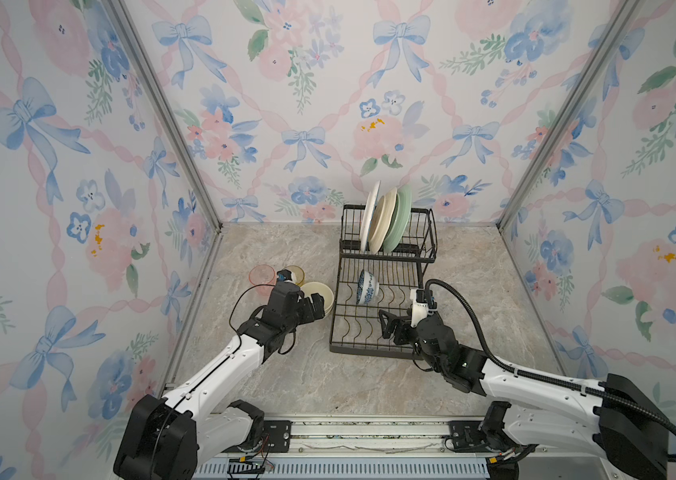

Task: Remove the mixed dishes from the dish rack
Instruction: 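Lower the right gripper onto the blue-and-white floral bowl in the rack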

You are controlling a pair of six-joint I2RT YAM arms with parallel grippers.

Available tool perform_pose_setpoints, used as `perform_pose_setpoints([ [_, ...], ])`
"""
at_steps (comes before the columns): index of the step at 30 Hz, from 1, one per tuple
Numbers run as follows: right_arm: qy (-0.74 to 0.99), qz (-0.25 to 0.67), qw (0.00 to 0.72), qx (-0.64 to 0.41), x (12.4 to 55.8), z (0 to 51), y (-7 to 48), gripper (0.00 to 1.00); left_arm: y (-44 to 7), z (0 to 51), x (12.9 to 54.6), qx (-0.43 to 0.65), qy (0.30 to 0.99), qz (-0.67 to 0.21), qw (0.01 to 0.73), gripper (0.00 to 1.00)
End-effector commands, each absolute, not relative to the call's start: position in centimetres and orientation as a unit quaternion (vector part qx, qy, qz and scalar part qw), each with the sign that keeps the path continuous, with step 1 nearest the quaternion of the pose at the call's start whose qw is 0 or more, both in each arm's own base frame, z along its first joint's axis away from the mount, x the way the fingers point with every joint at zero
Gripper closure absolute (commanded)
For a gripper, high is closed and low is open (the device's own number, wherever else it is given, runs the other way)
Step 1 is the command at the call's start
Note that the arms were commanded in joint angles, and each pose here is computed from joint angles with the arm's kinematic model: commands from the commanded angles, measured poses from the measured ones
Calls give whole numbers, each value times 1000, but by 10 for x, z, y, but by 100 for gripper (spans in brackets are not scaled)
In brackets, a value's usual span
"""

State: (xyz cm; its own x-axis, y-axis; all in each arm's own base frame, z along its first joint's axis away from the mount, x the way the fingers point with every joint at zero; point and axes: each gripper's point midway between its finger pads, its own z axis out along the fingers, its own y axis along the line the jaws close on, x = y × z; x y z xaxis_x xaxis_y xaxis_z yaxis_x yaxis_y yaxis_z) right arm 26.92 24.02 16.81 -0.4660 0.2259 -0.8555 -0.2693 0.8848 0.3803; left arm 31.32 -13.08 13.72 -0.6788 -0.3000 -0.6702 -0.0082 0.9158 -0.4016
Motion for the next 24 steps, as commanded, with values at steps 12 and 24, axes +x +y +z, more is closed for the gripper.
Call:
perform_pose_setpoints([
  [12,818,229,528,-10,296,183,274,3,-147,140,294,-69,876,-249,407,2],
  [24,823,223,522,-10,324,155,292,3,-145,140,297,-66,875,-239,415,2],
])
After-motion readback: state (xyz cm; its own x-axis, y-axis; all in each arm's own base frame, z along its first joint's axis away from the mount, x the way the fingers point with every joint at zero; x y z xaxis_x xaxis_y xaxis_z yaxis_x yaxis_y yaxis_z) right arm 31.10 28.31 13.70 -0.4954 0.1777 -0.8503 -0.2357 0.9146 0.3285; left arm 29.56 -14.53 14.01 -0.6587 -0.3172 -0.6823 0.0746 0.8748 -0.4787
